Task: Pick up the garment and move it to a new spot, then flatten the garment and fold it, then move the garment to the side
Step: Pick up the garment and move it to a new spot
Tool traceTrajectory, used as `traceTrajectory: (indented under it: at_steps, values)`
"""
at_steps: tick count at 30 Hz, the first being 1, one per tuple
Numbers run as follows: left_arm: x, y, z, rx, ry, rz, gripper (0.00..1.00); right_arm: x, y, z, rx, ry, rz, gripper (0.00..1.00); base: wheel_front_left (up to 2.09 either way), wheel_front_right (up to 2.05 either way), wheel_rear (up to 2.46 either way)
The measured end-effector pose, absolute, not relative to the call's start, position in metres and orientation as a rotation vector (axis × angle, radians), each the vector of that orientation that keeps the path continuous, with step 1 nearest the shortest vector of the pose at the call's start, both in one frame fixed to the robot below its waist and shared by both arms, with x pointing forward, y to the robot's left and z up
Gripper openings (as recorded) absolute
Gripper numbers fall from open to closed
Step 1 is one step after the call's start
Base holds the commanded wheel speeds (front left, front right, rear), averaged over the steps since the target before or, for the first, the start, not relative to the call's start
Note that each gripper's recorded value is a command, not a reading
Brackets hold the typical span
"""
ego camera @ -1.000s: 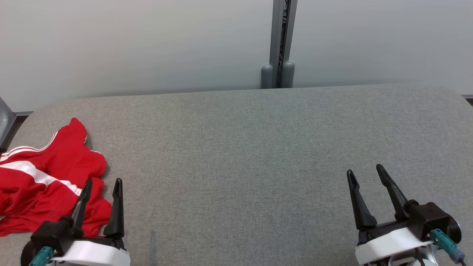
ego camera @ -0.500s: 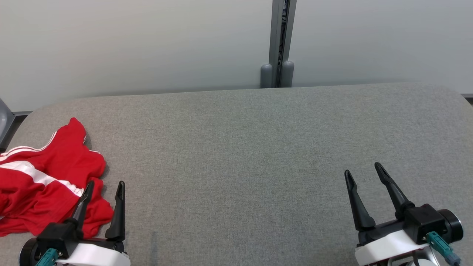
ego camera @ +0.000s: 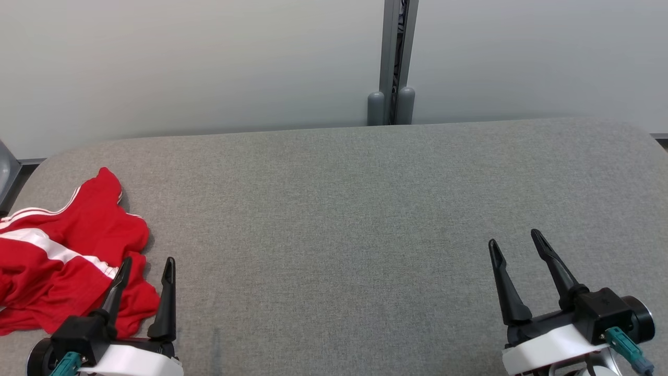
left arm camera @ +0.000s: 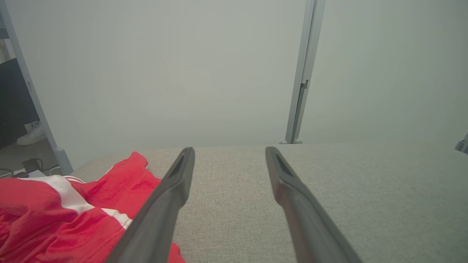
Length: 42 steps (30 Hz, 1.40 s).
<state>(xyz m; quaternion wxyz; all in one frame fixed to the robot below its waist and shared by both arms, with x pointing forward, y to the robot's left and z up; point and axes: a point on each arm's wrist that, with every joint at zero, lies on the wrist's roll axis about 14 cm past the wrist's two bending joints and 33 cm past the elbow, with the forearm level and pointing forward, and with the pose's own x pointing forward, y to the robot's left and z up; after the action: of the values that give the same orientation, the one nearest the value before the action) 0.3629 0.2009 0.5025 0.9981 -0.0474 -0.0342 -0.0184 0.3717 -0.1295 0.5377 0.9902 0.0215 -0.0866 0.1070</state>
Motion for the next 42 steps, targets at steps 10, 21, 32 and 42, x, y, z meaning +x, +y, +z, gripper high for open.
traceTrajectory:
  at_steps: [10,21,32,42]
  values:
    - [0.362,0.201,0.502,-0.098,-0.068,-0.034,1.0,0.371,-0.129,0.538,0.057,-0.173,0.215,1.0,0.0,0.0,0.0]
    - [0.356,0.211,0.5,-0.104,-0.061,-0.002,1.0,0.373,-0.12,0.537,0.079,-0.17,0.24,1.0,0.0,0.0,0.0]
    - [0.339,0.247,0.499,-0.105,-0.065,0.11,1.0,0.38,-0.091,0.538,0.11,-0.166,0.323,1.0,0.0,0.0,0.0]
    - [0.305,0.289,0.496,-0.109,-0.067,0.261,1.0,0.384,-0.048,0.538,0.138,-0.154,0.449,1.0,0.0,0.0,0.0]
